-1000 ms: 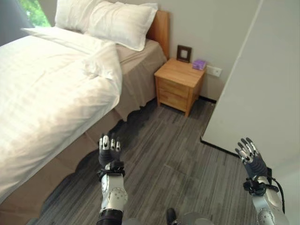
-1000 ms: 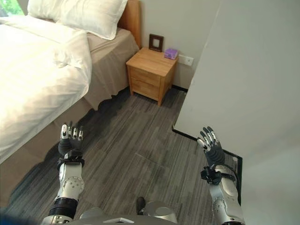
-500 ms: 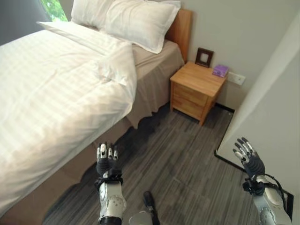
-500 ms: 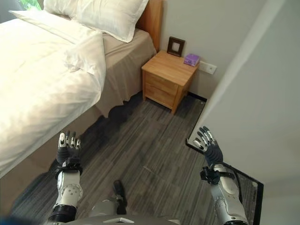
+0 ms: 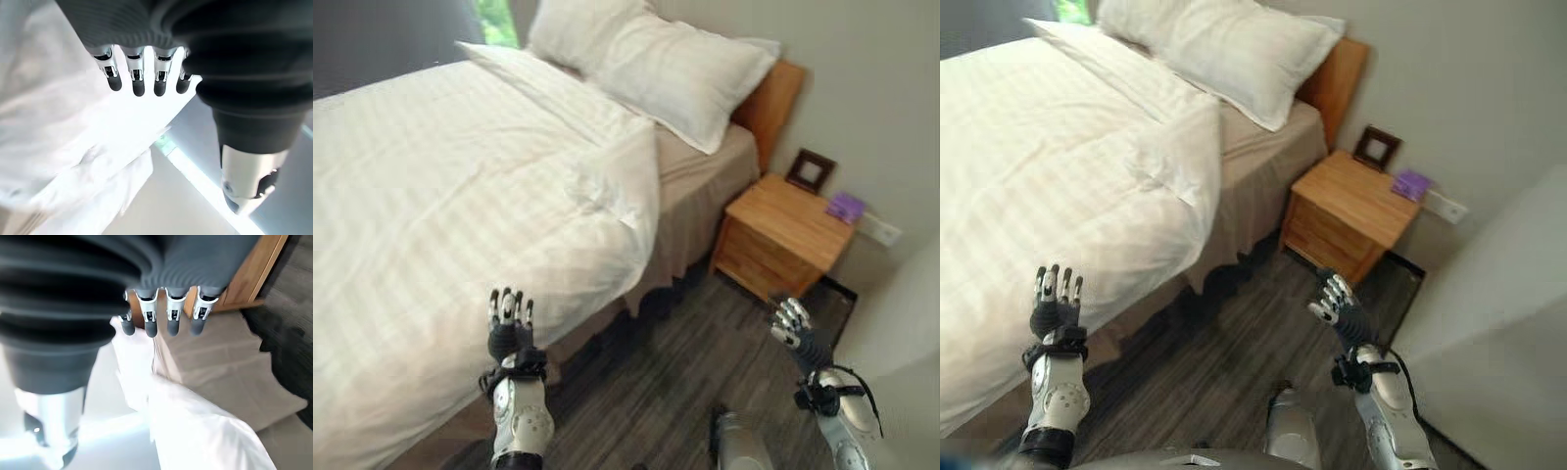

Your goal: Making the bed.

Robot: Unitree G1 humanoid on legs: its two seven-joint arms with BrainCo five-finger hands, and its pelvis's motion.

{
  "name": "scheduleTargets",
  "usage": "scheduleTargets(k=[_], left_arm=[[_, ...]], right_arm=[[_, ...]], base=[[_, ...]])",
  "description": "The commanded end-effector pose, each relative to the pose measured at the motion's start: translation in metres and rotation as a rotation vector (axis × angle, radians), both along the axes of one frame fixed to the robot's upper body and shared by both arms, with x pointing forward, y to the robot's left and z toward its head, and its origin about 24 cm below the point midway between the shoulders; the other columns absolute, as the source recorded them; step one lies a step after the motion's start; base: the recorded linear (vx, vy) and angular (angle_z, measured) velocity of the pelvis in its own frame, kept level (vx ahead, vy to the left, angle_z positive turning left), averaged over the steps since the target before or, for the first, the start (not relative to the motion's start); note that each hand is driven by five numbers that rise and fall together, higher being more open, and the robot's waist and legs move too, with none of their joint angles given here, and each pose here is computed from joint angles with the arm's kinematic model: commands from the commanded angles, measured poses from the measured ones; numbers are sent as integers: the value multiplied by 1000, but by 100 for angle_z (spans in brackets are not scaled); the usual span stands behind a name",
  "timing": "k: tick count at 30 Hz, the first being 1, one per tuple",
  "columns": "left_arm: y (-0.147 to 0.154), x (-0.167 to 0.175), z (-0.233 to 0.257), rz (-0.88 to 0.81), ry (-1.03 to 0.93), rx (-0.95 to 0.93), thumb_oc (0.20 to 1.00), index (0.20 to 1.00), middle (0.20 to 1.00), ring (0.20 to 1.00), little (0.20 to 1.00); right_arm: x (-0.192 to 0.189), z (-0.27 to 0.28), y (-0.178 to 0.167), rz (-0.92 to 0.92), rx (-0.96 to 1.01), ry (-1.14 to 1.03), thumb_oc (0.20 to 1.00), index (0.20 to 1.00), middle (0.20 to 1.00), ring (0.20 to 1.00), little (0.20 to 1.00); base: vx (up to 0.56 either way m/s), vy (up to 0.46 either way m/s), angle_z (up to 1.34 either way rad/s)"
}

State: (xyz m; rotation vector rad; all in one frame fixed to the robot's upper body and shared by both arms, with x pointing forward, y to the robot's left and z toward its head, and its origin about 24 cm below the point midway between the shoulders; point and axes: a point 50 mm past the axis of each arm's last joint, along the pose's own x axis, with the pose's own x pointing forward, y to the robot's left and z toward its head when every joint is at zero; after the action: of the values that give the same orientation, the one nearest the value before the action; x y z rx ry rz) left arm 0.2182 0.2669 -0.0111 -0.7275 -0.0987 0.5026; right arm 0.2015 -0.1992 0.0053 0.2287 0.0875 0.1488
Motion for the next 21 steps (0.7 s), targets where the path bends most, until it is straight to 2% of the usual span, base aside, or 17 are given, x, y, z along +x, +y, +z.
scheduleTargets(k=[1, 8, 13, 16, 21], left_arm=[[-3, 13, 24, -78, -97, 134, 1000, 1000, 1000, 1000, 1000], [-6, 14, 29, -103, -99, 176, 1000, 1000, 1000, 1000, 1000], [-5, 8, 25, -71, -113, 113, 1000, 1000, 1000, 1000, 1000], [-13, 13, 36, -96, -177, 89, 1000, 1000, 1000, 1000, 1000], [-18, 25, 52, -112, -262, 95, 1000, 1000, 1000, 1000, 1000]], right_arm=[[11, 21, -2, 6, 15, -124, 1000, 1000, 1000, 1000, 1000], [14, 27, 1, 38, 29, -148, 1000, 1000, 1000, 1000, 1000], [27, 36, 13, 142, 4, -182, 1000, 1000, 1000, 1000, 1000], [28, 40, 17, 193, 55, -186, 1000, 1000, 1000, 1000, 1000], [20, 38, 5, 183, -2, -164, 1000, 1000, 1000, 1000, 1000]], base=[[512, -230, 73], [272, -272, 89], [199, -474, 2], [155, -603, -9], [189, -213, 20]])
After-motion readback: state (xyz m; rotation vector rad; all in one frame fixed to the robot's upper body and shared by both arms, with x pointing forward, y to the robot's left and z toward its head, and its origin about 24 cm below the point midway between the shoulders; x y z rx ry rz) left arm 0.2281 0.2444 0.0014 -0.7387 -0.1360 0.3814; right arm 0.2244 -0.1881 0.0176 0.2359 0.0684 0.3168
